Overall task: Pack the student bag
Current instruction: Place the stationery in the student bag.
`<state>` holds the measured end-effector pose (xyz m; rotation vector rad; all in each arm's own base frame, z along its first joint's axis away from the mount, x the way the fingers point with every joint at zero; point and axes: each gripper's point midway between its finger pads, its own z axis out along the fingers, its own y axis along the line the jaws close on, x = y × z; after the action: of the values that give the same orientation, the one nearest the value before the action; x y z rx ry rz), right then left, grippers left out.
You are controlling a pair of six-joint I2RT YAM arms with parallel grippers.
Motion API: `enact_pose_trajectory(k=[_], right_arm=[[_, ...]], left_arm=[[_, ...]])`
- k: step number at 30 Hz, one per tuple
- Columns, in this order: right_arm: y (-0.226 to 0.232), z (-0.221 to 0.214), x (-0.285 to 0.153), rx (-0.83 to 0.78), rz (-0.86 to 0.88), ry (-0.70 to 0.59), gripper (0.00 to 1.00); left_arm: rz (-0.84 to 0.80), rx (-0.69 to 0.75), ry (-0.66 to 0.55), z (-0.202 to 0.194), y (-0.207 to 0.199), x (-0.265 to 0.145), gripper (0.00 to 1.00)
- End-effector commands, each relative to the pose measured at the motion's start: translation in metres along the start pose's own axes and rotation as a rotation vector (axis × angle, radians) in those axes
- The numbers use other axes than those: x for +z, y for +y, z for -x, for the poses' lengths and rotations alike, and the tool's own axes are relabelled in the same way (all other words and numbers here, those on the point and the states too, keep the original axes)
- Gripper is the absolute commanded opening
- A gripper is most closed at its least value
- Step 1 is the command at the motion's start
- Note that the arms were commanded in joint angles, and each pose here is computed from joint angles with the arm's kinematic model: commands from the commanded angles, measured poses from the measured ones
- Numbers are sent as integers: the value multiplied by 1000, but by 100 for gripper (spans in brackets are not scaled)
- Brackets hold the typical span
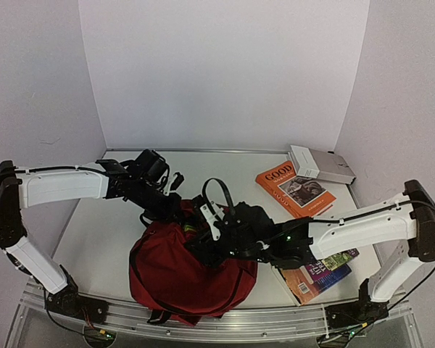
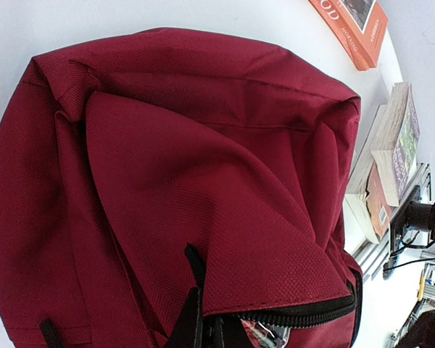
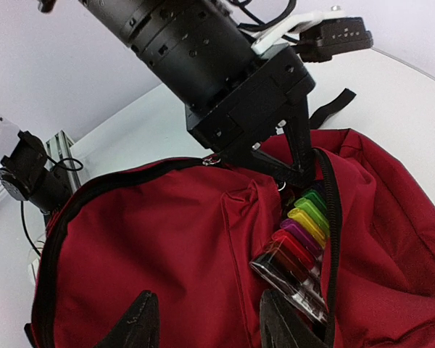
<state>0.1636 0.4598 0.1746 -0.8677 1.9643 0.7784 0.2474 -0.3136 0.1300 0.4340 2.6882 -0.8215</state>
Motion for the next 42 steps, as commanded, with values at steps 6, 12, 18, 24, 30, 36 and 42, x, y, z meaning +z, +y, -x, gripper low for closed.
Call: enact_pose_trajectory(k=[6, 12, 18, 24, 30, 36, 42], right_arm=[[-28, -13, 38, -130, -203, 8, 49], [-63, -19, 47, -164, -407, -4, 36], [-85, -7, 58, -99, -473, -37, 24], [-85, -5, 78, -65, -409, -51, 20], [-102, -27, 96, -46, -412, -8, 20], [-111, -27, 82, -23, -407, -7, 25], [-76, 0, 41, -1, -205, -42, 44]], left_arm=[[-91, 23, -58, 12, -25, -27, 0], [-109, 45, -56, 10, -29, -32, 0], [-177, 104, -20, 0, -39, -33, 0], [-261, 149, -9, -9, -50, -36, 0], [-246, 104, 12, -14, -42, -25, 0], [-156, -10, -25, -16, -14, -19, 0], [-93, -157, 3, -28, 23, -8, 7]])
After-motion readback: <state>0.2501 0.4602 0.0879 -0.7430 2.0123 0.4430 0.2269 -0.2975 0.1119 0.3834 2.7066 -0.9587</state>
